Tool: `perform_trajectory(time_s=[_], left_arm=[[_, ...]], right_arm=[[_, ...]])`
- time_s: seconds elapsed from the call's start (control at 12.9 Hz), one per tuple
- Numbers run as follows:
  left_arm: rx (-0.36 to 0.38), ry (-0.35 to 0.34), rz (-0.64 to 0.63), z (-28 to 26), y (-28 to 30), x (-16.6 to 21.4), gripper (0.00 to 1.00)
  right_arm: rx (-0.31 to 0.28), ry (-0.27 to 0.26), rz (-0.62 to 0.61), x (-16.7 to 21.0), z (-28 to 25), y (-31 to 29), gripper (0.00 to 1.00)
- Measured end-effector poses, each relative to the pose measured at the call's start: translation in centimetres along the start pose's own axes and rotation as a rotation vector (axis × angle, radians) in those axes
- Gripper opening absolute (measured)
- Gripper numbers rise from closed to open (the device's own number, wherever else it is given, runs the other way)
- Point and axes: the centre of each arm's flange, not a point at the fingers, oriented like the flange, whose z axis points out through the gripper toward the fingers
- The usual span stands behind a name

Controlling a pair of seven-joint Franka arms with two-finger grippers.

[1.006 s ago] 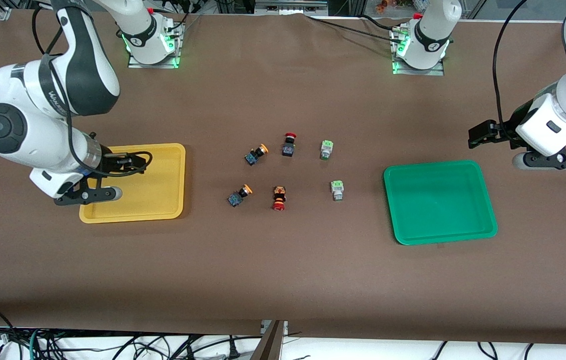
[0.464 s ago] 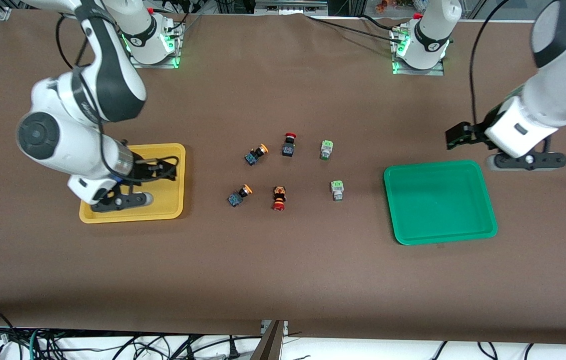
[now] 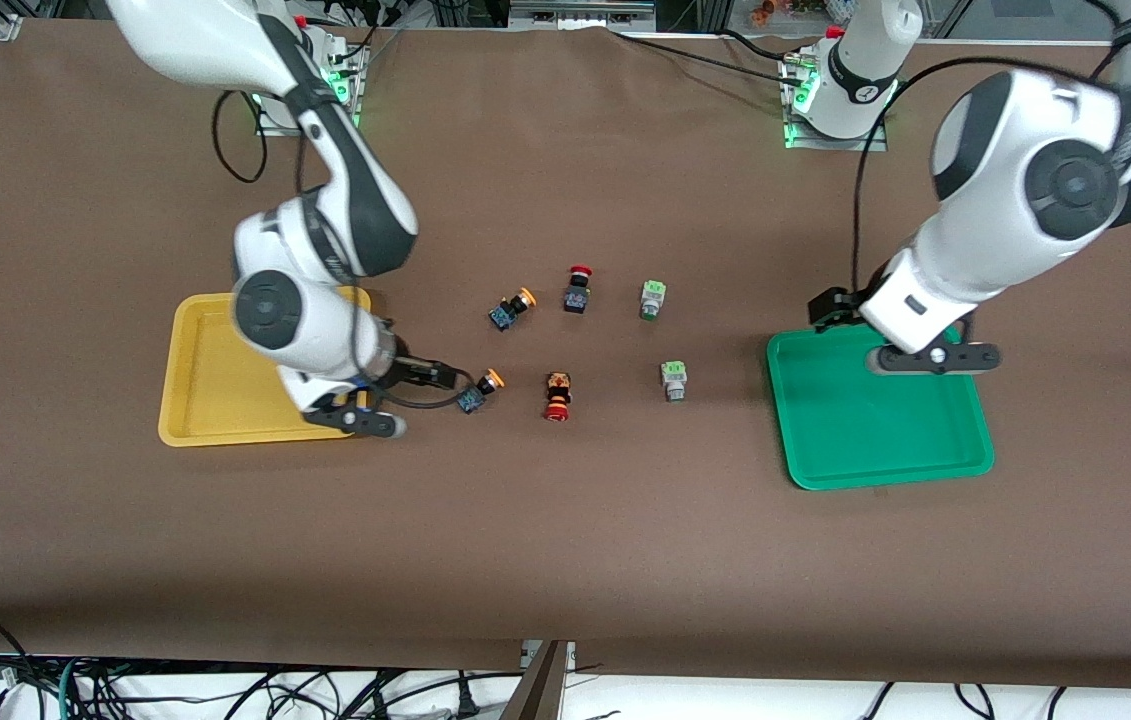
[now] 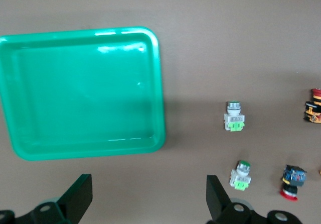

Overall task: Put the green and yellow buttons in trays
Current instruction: 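Grasp the orange button and a green button with the right and left grippers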

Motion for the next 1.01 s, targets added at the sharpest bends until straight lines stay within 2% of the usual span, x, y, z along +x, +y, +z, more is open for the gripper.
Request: perform_trajectory(time_s=[0.31, 0.7, 1.01], left_arm=[[-0.032, 0.016, -0.032, 6.9, 6.1, -2.7, 1.0], [-0.048, -0.015, 0.002, 14.6, 8.8, -4.8, 1.0], [-0.063, -0.033, -0.01, 20.4, 12.5, -8.3, 1.0]], right_arm=[[0.002, 0.016, 0.111, -2.1, 5.3, -3.3, 1.0], [-0.02, 0.025, 0.165, -0.4, 10.1, -1.5, 0.99], [-0.026, 0.024, 0.192, -0.2, 11.8, -1.2, 0.94]])
